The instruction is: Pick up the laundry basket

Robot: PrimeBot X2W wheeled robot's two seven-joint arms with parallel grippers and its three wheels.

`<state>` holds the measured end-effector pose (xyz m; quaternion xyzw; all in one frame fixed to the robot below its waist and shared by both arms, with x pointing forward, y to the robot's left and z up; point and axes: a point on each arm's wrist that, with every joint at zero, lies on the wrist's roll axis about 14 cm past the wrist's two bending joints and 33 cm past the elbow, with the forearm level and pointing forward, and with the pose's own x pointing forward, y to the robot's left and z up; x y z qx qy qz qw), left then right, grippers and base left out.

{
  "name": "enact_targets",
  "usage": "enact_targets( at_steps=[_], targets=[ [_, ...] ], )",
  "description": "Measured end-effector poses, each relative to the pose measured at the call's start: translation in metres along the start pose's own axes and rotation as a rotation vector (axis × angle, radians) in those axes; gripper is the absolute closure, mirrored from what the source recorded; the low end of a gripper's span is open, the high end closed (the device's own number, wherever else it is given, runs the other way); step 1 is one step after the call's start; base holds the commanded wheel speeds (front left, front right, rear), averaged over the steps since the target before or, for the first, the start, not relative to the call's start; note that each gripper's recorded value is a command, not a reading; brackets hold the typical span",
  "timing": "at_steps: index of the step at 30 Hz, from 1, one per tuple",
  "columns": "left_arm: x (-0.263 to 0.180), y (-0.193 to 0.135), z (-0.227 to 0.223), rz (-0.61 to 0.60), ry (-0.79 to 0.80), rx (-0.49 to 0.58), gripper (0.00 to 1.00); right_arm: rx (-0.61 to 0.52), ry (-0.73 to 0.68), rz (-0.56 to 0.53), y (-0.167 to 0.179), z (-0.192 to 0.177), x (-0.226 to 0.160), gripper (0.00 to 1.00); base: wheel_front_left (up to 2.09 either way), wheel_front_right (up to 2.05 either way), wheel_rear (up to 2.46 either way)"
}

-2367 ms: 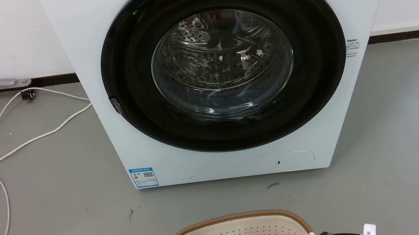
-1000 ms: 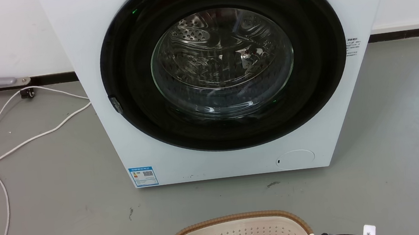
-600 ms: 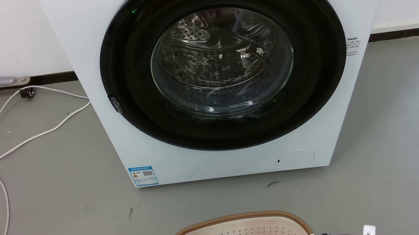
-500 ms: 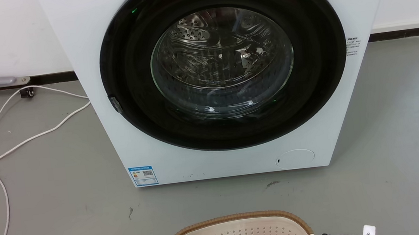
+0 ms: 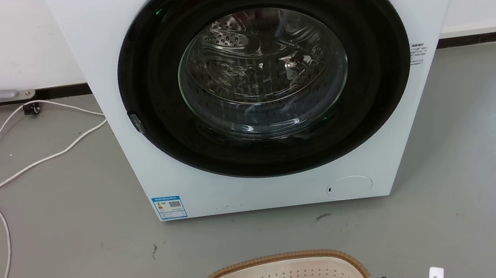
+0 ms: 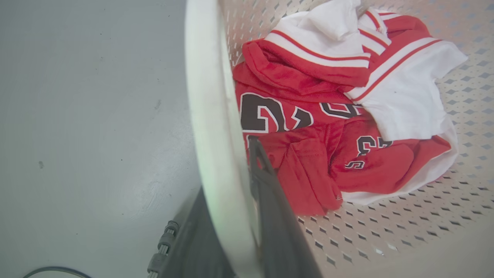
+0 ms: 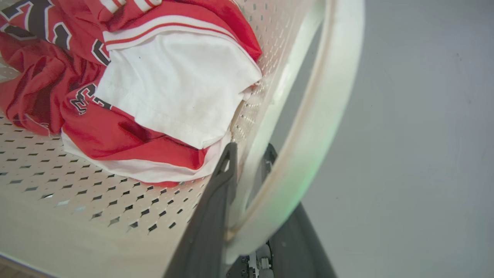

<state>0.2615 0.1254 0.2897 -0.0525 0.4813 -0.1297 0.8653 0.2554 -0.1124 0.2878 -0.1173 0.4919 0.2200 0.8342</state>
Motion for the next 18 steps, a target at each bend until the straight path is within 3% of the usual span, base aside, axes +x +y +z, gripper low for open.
enact_targets(
  at_steps=[18],
  targets=[
    [0.0004, -0.0008, -0.0010, -0.002, 0.002, 0.001, 1.00, 0.000, 0.004, 0.000, -0.0001, -0.0016, -0.0001, 1.00, 0.00, 0.00, 0.00]
  ],
)
